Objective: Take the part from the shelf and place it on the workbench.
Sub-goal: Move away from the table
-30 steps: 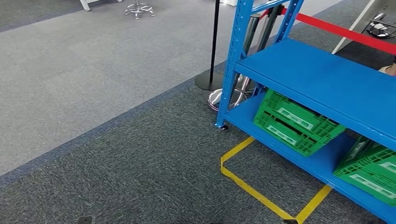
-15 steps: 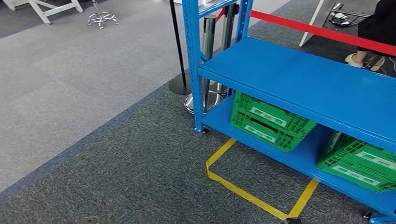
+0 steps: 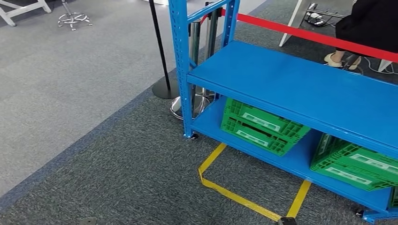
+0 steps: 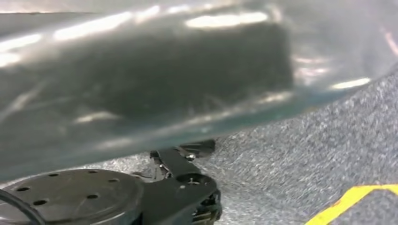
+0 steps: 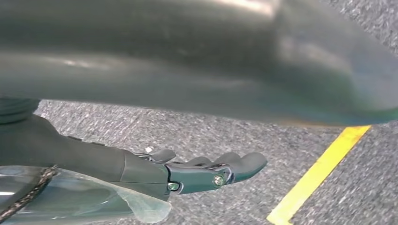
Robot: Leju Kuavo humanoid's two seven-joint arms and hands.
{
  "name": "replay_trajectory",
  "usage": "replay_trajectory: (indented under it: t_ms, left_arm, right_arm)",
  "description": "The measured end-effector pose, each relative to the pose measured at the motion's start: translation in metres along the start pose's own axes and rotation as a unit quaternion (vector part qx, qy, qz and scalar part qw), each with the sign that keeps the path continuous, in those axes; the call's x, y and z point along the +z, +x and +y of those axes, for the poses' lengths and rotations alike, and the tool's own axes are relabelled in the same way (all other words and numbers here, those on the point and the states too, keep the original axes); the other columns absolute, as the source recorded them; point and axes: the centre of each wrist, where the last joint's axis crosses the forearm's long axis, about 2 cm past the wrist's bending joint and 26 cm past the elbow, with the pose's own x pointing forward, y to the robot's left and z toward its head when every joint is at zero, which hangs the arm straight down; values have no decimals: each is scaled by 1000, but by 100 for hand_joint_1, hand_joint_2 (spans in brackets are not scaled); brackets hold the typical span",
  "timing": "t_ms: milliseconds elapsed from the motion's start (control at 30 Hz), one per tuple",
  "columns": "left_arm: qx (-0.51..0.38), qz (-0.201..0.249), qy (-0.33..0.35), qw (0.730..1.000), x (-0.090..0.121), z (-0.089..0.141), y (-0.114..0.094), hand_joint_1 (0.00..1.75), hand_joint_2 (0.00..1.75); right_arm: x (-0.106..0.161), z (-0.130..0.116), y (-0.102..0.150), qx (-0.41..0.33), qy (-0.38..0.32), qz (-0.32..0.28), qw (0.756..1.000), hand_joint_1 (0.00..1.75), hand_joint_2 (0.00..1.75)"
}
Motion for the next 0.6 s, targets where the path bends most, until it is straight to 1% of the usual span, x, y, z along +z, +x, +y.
replay_trajectory:
  t_ms: [433,600]
  left_arm:
    - [-11,8,-11,1000,-1,0,2,0,0]
    - [-25,0,-33,999,0,1,-1,0,0]
  right_arm:
    - [-2,1,3,-1,2,-1,1000,0,0]
    - [0,1,0,-6,-1,1,1000,0,0]
